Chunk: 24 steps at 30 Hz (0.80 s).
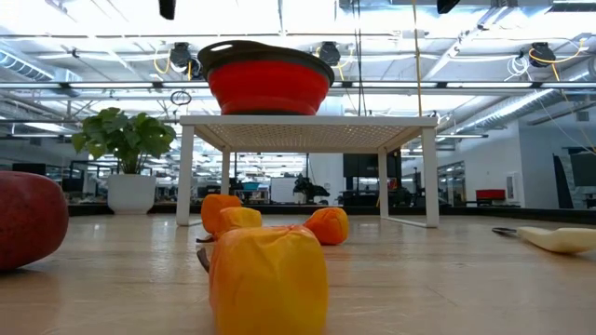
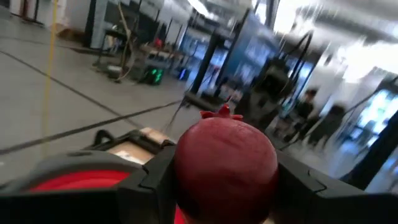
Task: Pick & Place Fruit
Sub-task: Put the red pomegranate into the orange strainer bowl on the shelf
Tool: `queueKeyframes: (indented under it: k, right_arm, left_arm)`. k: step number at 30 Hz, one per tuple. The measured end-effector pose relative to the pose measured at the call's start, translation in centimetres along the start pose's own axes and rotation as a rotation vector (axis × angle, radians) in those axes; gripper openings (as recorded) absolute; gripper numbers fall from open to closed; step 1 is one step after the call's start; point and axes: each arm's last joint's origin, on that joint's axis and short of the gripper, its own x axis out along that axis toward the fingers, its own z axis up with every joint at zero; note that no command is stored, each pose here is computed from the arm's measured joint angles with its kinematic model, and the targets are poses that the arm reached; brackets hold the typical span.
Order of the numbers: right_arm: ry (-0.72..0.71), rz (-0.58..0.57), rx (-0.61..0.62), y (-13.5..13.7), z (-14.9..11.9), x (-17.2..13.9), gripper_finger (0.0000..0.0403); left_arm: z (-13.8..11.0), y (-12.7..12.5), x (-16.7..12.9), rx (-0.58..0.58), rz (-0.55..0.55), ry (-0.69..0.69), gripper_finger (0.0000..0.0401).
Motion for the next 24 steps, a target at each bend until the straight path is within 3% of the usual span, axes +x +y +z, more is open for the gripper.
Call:
queueKeyframes:
  k: [12,19,24]
  right_arm:
    - [0.000,0.000,0.000,0.0,0.0,0.0,0.0000]
    - [0.000,0.000,0.000,0.0,0.0,0.0,0.0000]
    - [0.001,0.000,0.000,0.0,0.0,0.0,0.0000]
  left_arm:
    - [1.4,-0.5,6.9,0.369,0.104,0.284,0.0184]
    - [1.3,1.1,10.9,0.455,0.120,0.469,0.0184]
    - [1.0,2.6,12.2,0.468,0.114,0.549,0.0184]
